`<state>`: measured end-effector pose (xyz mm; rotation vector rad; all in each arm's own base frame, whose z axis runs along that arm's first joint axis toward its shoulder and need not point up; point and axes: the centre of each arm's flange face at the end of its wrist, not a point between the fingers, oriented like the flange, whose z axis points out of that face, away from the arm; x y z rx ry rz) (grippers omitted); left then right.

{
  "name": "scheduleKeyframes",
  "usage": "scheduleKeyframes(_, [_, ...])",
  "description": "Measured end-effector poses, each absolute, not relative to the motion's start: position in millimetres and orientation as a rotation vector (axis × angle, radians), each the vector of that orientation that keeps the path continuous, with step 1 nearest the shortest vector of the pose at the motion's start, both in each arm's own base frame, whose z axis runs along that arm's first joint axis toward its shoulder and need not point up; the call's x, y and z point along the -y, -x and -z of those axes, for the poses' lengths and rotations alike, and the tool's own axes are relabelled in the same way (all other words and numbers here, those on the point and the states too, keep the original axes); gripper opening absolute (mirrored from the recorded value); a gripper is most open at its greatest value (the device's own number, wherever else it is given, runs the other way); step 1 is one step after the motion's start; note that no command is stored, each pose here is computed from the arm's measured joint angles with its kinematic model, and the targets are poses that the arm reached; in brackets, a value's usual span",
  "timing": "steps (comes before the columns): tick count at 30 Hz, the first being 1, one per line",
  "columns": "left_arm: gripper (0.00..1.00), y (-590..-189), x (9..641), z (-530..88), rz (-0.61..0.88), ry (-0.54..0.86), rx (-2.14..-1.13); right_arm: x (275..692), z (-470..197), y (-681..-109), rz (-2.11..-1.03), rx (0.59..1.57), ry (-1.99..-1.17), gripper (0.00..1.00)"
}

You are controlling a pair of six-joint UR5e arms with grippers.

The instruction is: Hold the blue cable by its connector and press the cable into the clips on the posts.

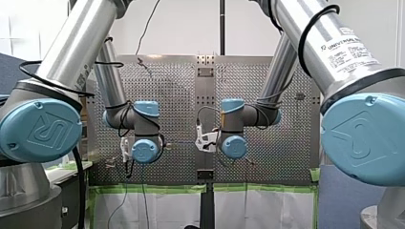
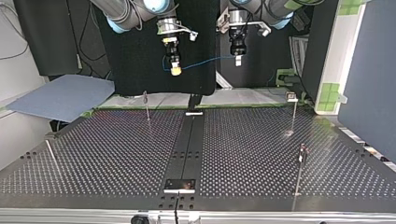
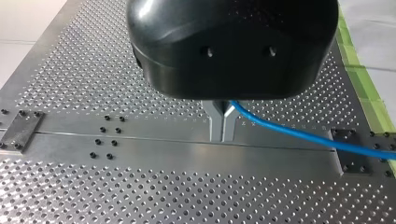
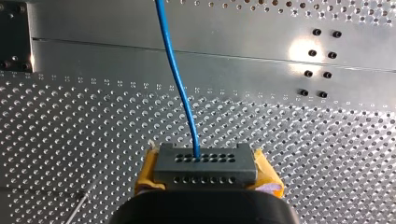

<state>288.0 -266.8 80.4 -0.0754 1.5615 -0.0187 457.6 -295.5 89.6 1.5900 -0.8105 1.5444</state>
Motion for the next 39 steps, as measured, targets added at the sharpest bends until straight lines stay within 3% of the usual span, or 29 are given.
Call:
scheduleKeyframes(24, [0.02,-288,267,-80,0.018,0.071,-1.563,295,-89,-458,-1.542,0.812,-1.593,0.00])
scheduleKeyframes(32, [0.02,-268,261,-53,-0.009,-0.002,-1.652,284,-74,-479,-1.542,0.850,-1.616,0.00])
scheduleKeyframes(39, [0.02,-263,258,-39,-0.026,-0.022,-1.688,267,-57,-509,-1.567,0.826,-1.647,0.00])
